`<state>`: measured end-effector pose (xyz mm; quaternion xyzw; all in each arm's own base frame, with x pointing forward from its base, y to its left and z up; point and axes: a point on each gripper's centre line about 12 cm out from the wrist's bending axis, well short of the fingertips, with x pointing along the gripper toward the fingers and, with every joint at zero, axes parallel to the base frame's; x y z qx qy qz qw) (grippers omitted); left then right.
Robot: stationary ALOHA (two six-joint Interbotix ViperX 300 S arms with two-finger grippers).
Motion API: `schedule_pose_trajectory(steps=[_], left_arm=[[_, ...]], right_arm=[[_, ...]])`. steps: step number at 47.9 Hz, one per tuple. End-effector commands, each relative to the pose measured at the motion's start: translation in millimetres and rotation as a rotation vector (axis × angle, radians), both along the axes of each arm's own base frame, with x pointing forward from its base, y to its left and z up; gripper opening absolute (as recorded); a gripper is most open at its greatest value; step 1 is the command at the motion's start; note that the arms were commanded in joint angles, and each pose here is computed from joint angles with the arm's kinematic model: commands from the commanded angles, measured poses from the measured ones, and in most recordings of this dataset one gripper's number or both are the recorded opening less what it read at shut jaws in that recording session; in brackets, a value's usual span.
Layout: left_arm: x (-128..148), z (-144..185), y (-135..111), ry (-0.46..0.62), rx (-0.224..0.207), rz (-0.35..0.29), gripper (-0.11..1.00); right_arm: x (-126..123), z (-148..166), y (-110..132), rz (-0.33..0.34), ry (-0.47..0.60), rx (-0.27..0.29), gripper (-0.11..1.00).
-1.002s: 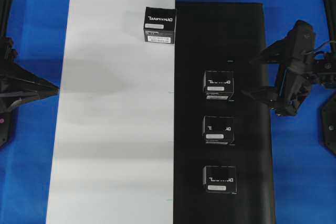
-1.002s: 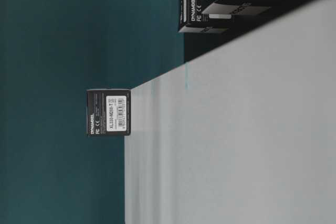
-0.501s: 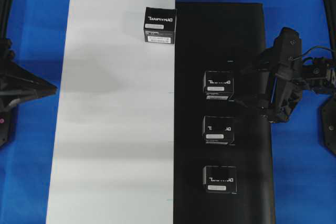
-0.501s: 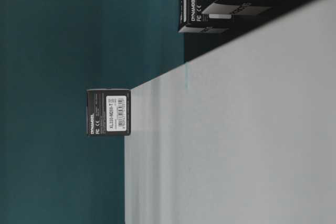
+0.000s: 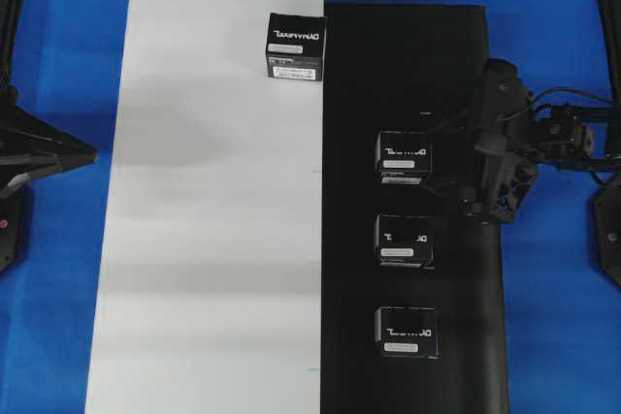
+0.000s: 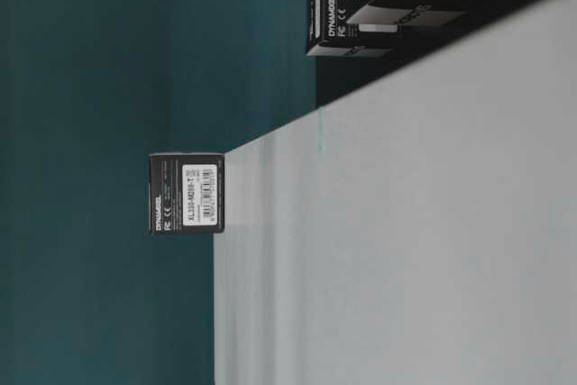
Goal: Place the box from the black base onto the white base.
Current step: 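Move the open right gripper over the top DYNAMIXEL box on the black base, then lower the right gripper around the top box and close on it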
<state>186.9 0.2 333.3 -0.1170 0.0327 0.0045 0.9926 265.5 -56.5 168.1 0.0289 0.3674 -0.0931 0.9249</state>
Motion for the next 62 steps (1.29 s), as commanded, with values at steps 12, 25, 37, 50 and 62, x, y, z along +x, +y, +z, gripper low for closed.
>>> schedule_pose_trajectory(steps=[12,25,37,50,62], left_arm=[[0.3,12.0,0.6,-0.029,0.003,0.003,0.01],[-0.7,13.5,0.6,-0.035,0.005,0.003,0.01],[-1.1,12.8,0.3,-0.029,0.003,0.002,0.01],[-1.1,12.1,0.0,-0.023,0.003,0.0,0.01],[-1.5,11.3,0.1,-0.015,0.005,0.0,0.01]], right_arm=[[13.4,0.0,-3.8,0.006,0.005,-0.009,1.0],[26.9,-4.4,-6.7,0.036,0.034,-0.035,1.0],[37.8,-7.2,-9.1,0.041,0.045,-0.037,1.0],[39.1,-9.7,-6.0,0.052,0.054,-0.036,1.0],[42.8,-9.2,-6.2,0.054,0.053,-0.036,1.0]])
